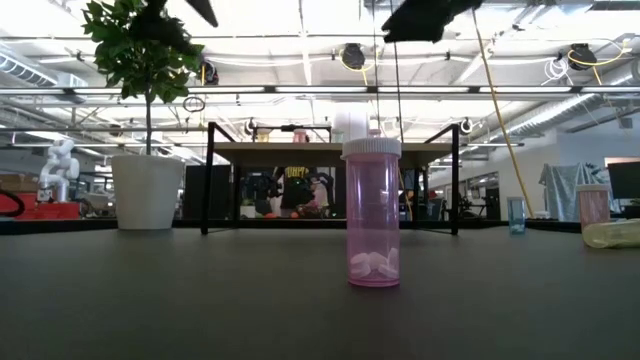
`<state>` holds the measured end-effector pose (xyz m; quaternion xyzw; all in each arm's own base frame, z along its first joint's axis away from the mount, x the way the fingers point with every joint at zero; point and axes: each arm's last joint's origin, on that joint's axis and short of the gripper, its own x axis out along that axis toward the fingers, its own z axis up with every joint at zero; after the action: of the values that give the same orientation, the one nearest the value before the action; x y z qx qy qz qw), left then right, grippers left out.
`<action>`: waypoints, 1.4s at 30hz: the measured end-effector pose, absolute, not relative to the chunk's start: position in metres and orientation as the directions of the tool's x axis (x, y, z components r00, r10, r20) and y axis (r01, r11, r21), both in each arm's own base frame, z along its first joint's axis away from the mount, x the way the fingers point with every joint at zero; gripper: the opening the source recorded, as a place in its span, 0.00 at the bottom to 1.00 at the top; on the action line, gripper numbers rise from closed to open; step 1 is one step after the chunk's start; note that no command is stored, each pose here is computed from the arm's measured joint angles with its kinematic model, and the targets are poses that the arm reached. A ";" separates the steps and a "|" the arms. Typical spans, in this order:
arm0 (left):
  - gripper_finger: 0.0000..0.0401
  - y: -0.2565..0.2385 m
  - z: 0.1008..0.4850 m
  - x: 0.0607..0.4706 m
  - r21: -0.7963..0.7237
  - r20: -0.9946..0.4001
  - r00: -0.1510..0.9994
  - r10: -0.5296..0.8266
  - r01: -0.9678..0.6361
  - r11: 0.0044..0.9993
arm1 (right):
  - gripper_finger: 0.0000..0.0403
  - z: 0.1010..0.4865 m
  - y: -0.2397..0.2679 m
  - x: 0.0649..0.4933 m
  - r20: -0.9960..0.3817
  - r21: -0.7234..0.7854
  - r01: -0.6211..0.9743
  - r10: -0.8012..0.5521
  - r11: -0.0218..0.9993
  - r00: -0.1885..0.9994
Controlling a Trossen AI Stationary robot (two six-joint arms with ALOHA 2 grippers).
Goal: Pick and place medicine bottles onto shelf by color
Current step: Put the bottom yellow pill bottle on the shelf aligned with the other yellow pill bottle
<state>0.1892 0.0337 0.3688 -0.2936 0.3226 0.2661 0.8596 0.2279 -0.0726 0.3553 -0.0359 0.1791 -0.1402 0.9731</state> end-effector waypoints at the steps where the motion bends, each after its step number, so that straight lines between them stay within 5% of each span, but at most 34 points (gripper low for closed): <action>1: 0.84 0.025 0.360 0.191 -0.347 -0.735 0.633 0.241 -0.658 0.668 | 0.57 0.353 -0.066 0.230 -0.339 -0.096 0.237 -0.255 0.967 0.905; 6: 0.83 -0.020 0.330 0.194 -0.387 -0.805 0.585 0.095 -0.640 0.663 | 0.57 0.326 -0.039 0.241 -0.315 0.057 0.128 -0.103 0.990 0.943; 9: 0.83 -0.042 0.324 0.193 -0.356 -0.816 0.578 0.030 -0.543 0.761 | 0.57 0.312 -0.021 0.244 -0.308 0.151 0.115 -0.064 0.982 0.949; 17: 0.83 -0.079 0.319 0.178 -0.207 -0.846 0.529 -0.066 -0.212 0.955 | 0.52 0.304 0.043 0.253 -0.289 0.061 0.129 -0.106 0.990 0.951; 32: 0.84 -0.160 0.227 0.115 -0.285 -0.864 0.421 -0.276 0.042 0.958 | 0.51 0.301 0.108 0.334 -0.212 0.146 0.155 -0.122 0.977 0.970; 42: 0.84 -0.162 0.163 0.096 -0.373 -0.798 0.478 -0.366 0.085 0.924 | 0.51 0.294 0.140 0.330 -0.208 0.174 0.246 -0.209 0.954 0.956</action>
<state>0.0957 -0.1615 0.1634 -0.1426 0.4930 -0.1331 0.8479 0.3301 0.1401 0.2943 0.0994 0.0938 -0.1155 0.9838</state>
